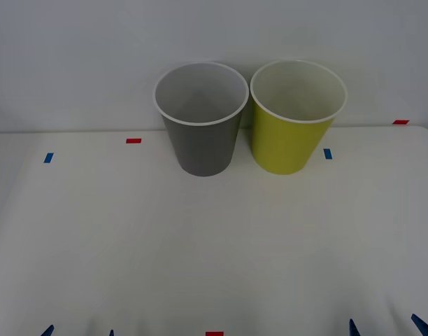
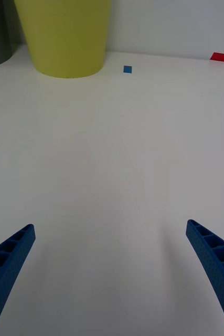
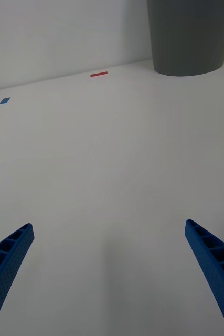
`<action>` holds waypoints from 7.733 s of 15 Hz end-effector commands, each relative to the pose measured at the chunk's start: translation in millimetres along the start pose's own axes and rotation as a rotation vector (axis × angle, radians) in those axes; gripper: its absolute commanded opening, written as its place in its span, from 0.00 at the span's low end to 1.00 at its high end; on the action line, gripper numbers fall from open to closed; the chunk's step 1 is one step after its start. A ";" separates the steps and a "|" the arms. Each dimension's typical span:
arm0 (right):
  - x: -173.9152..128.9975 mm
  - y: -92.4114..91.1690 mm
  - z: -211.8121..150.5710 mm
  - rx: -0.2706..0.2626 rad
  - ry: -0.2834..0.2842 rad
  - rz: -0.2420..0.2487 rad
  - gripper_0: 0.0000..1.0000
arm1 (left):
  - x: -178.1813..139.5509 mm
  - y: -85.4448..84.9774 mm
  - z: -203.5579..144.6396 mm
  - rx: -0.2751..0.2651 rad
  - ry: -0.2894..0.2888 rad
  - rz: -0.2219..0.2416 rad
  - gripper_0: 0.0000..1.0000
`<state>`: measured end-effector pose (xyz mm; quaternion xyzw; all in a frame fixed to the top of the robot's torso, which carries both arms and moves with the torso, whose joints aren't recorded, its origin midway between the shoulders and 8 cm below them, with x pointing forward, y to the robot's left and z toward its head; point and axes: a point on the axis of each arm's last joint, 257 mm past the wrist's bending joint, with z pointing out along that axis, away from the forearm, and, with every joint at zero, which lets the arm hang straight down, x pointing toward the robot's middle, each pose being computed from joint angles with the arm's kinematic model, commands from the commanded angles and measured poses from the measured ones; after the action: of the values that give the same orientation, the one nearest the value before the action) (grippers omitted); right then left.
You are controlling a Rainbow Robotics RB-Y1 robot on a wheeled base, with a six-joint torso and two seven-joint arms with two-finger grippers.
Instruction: Put cans in the gray bin and PET bottles in the light green bin.
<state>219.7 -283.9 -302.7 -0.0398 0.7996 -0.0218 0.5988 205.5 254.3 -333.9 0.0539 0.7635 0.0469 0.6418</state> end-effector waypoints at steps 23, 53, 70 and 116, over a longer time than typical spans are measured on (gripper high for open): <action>0.1 0.0 0.0 0.000 0.000 0.000 1.00 | 0.0 0.0 0.0 0.000 0.000 0.000 1.00; 0.1 0.0 0.0 0.000 0.000 0.000 1.00 | 0.0 0.0 0.0 0.000 0.000 0.000 1.00; 0.1 0.0 0.0 0.000 0.000 0.000 1.00 | 0.0 0.0 0.0 0.000 0.000 0.000 1.00; 0.1 0.0 0.0 0.000 0.000 0.000 1.00 | 0.0 0.0 0.0 0.000 0.000 0.000 1.00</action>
<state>219.7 -283.9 -302.8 -0.0397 0.7997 -0.0218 0.5986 205.5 254.3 -333.9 0.0539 0.7635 0.0469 0.6418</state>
